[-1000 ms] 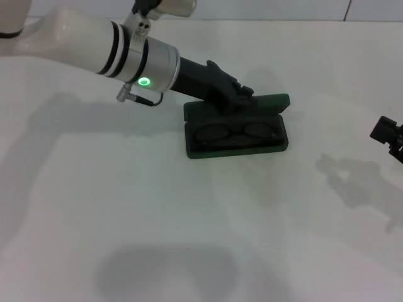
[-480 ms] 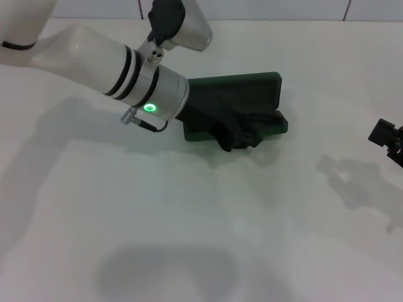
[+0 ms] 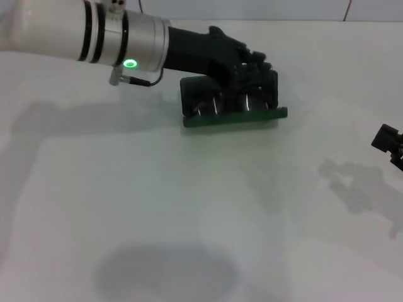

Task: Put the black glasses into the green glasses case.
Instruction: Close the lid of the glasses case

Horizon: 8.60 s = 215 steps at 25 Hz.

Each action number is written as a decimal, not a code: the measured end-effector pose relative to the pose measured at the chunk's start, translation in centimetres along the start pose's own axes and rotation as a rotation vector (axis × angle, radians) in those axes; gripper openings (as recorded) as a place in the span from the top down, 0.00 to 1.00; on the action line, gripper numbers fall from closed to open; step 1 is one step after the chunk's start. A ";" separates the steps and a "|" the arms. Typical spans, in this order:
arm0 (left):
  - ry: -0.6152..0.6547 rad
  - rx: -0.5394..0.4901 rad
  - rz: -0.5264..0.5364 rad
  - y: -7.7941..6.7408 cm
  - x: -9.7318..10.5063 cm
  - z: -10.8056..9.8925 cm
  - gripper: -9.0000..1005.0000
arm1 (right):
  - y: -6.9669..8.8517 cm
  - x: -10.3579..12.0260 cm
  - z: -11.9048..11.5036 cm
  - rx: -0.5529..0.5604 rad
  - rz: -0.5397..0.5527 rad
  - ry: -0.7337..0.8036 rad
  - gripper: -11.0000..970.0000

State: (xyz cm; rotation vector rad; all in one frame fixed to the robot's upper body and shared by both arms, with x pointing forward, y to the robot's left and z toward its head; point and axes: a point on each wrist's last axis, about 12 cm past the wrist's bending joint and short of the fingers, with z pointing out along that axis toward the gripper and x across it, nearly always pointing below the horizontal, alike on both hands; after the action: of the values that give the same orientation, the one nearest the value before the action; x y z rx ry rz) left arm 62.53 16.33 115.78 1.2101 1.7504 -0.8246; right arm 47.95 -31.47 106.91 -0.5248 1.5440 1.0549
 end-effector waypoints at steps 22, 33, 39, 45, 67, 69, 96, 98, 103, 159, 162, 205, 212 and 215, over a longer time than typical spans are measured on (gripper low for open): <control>0.238 -0.059 0.000 -0.6 4.8 3.7 0.81 | -0.4 0.2 1.0 0.006 0.004 0.021 0.82; 0.307 0.011 -0.038 -2.0 6.9 4.4 0.81 | -0.4 0.4 1.1 0.011 -0.004 0.023 0.81; 0.277 0.079 -0.034 -2.9 6.2 4.4 0.81 | -0.4 0.4 0.8 0.015 -0.004 0.024 0.81; 0.122 0.145 0.004 -4.1 3.9 1.6 0.81 | -0.3 0.6 0.7 0.015 -0.003 0.033 0.81; 0.167 -0.051 0.143 -5.3 5.5 2.1 0.82 | -0.8 0.6 0.9 0.041 -0.009 0.047 0.80; 0.191 -0.104 0.212 -6.5 5.4 2.4 0.82 | -0.8 0.6 0.9 0.041 -0.008 0.048 0.80; 0.299 -0.465 0.499 -10.7 6.1 5.0 0.82 | -0.8 0.8 1.4 0.036 0.008 0.055 0.80; 0.292 -0.466 0.491 -10.7 5.9 5.1 0.81 | -0.8 0.8 1.4 0.036 0.008 0.055 0.80; 0.311 -0.456 0.498 -10.4 6.1 5.5 0.81 | -0.8 0.9 1.4 0.037 0.009 0.055 0.80; 0.387 -0.396 0.571 -11.1 6.8 6.5 0.83 | -1.0 0.8 1.3 0.044 0.004 0.054 0.78; 0.412 -0.382 0.555 -11.1 6.9 6.5 0.83 | -0.9 0.8 1.3 0.043 0.005 0.054 0.78; 0.082 -0.173 0.095 -3.6 -1.6 0.7 0.83 | -0.5 1.3 0.2 0.060 -0.003 0.052 0.77; 0.133 -0.094 0.044 -2.0 -0.8 1.4 0.82 | -0.6 1.3 0.3 0.056 -0.004 0.053 0.77; 0.133 -0.108 0.043 -1.5 -0.4 1.7 0.82 | -0.5 1.3 0.4 0.052 -0.005 0.053 0.77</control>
State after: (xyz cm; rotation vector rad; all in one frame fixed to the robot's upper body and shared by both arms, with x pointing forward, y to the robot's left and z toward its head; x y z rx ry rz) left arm 61.63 14.20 115.51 1.2503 1.8441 -0.6279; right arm 48.27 -31.13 105.54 -0.5243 1.6120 1.0009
